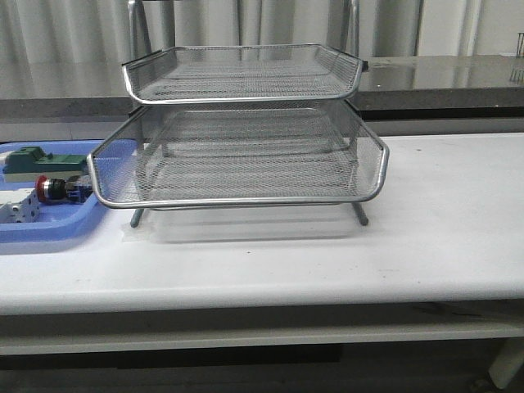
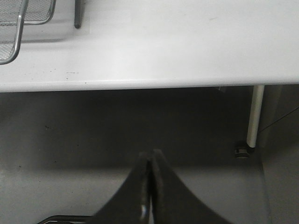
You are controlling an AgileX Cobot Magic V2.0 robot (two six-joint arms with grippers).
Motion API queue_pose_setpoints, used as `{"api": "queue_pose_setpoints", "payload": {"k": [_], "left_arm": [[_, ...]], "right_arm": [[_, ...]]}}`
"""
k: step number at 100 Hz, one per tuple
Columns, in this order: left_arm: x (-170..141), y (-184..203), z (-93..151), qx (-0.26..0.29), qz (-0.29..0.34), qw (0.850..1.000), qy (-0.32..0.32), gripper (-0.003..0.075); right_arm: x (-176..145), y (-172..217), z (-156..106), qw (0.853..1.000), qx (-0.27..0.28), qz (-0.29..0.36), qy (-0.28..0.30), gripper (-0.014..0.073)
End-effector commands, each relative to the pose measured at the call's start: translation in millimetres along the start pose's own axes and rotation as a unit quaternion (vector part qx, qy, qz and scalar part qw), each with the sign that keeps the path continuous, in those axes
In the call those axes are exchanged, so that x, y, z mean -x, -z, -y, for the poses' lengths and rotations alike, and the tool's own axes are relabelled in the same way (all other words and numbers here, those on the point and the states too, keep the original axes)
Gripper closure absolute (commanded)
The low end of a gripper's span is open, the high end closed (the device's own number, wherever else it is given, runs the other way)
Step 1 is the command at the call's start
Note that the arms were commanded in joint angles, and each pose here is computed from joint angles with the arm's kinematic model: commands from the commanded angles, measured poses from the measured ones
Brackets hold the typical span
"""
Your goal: Place button on rack with both arms
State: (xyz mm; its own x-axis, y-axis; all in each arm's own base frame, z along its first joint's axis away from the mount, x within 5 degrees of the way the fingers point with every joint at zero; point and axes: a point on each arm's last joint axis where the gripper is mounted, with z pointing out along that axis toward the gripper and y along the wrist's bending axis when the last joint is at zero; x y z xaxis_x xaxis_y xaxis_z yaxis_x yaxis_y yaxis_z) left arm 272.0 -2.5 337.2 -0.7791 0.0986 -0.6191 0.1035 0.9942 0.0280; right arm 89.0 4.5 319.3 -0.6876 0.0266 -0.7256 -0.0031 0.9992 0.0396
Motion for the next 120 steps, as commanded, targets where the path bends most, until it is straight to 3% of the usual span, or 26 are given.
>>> {"api": "queue_pose_setpoints", "payload": {"k": [1,9,13,20,24,26,33,40,84,120], "left_arm": [[16.9,7.8,0.9,-0.001,0.023,1.000,-0.014,0.0735],[18.9,5.0,0.9,-0.005,0.005,1.000,-0.030,0.0680],[19.5,3.3,0.8,-0.006,-0.002,0.999,-0.041,0.0618],[19.8,3.2,0.8,-0.007,-0.004,0.998,-0.064,0.0464],[19.3,3.3,0.9,-0.008,-0.007,0.996,-0.084,0.0327],[19.1,3.3,0.9,-0.008,-0.008,0.996,-0.086,0.0307],[19.1,3.3,0.9,-0.008,-0.008,0.996,-0.091,0.0097],[20.2,3.2,0.6,-0.006,-0.002,0.996,-0.091,0.0018],[37.3,-13.5,0.1,-0.003,0.065,0.993,-0.094,0.0095],[88.1,-74.0,-6.4,-0.023,-0.001,0.985,-0.170,0.0095]], "right_arm": [[10.1,5.6,0.8,0.999,-0.004,0.038,0.002,0.0666],[10.0,5.6,0.8,0.999,-0.004,0.037,0.002,0.0666],[9.9,5.6,0.8,0.999,-0.005,0.037,0.002,0.0666],[9.9,5.6,0.8,0.999,-0.005,0.037,0.002,0.0666],[9.9,5.6,0.8,0.999,-0.005,0.037,0.002,0.0666],[9.9,5.6,0.8,0.999,-0.005,0.037,0.002,0.0666],[9.9,5.6,0.8,0.999,-0.005,0.037,0.002,0.0666],[9.9,5.6,0.8,0.999,-0.005,0.037,0.002,0.0666],[9.9,5.6,0.8,0.999,-0.005,0.037,0.002,0.0666],[9.9,5.6,0.8,0.999,-0.005,0.037,0.002,0.0666]]}}
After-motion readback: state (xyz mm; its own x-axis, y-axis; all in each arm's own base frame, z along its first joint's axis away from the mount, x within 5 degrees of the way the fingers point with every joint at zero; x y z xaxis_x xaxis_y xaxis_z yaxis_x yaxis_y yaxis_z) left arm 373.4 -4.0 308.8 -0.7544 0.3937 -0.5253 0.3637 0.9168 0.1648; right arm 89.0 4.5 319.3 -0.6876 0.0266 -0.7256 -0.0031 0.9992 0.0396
